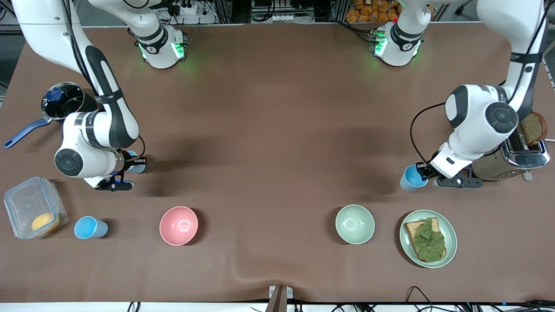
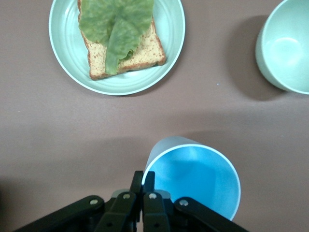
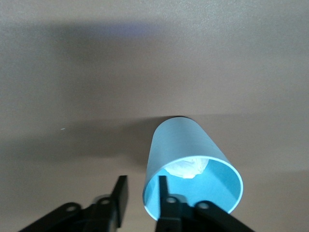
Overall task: Stack blue cups with both arms
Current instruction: 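Close both grippers on the blue cups and lift them, then carry the cup to the table middle with the right gripper and set it down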
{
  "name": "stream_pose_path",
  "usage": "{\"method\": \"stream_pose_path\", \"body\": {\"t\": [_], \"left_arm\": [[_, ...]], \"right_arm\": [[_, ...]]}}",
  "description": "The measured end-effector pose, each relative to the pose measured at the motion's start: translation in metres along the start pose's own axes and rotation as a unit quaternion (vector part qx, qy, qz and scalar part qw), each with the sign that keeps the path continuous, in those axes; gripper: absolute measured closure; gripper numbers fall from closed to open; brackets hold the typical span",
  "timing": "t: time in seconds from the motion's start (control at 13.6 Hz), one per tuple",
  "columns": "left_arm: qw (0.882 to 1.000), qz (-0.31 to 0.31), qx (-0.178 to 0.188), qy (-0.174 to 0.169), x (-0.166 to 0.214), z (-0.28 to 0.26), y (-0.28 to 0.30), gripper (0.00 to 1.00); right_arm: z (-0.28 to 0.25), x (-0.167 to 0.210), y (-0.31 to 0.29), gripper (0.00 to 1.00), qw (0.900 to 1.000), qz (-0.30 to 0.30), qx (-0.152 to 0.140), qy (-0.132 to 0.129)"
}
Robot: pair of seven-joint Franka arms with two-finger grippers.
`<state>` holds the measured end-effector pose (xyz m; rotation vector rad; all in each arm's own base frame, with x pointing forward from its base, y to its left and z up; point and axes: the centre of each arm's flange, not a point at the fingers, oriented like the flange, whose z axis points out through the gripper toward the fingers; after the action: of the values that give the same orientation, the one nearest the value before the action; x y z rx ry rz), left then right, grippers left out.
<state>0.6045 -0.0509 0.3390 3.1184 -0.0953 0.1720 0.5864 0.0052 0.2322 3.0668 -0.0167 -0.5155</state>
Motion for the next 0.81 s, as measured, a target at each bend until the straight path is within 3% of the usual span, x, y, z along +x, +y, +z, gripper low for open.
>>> {"method": "stream_pose_path", "body": {"t": [0.15, 0.22, 0.51, 0.66, 0.81], "left_arm": [[1.000, 0.006, 0.000, -0.022, 0.012, -0.035, 0.008, 0.97], [0.999, 0.009, -0.001, -0.031, 0.018, -0.053, 0.012, 0.97], [0.998, 0.009, -0.025, -0.064, 0.024, -0.090, 0.043, 0.97], [0.996, -0.010, -0.039, -0.077, 0.021, -0.095, 0.064, 0.97], [0.995, -0.026, -0.043, -0.083, 0.019, -0.101, 0.087, 0.97]], "right_arm": [[-0.003, 0.001, 0.000, 0.93, 1.000, -0.001, -0.001, 0.003], [-0.006, 0.002, 0.000, 0.98, 1.000, -0.003, -0.004, 0.005], [-0.021, 0.004, -0.019, 0.98, 1.000, -0.008, -0.009, -0.002], [-0.037, 0.000, -0.066, 0.98, 1.000, 0.020, -0.010, -0.013], [-0.050, -0.009, -0.134, 0.98, 0.999, 0.051, 0.012, -0.014]]}}
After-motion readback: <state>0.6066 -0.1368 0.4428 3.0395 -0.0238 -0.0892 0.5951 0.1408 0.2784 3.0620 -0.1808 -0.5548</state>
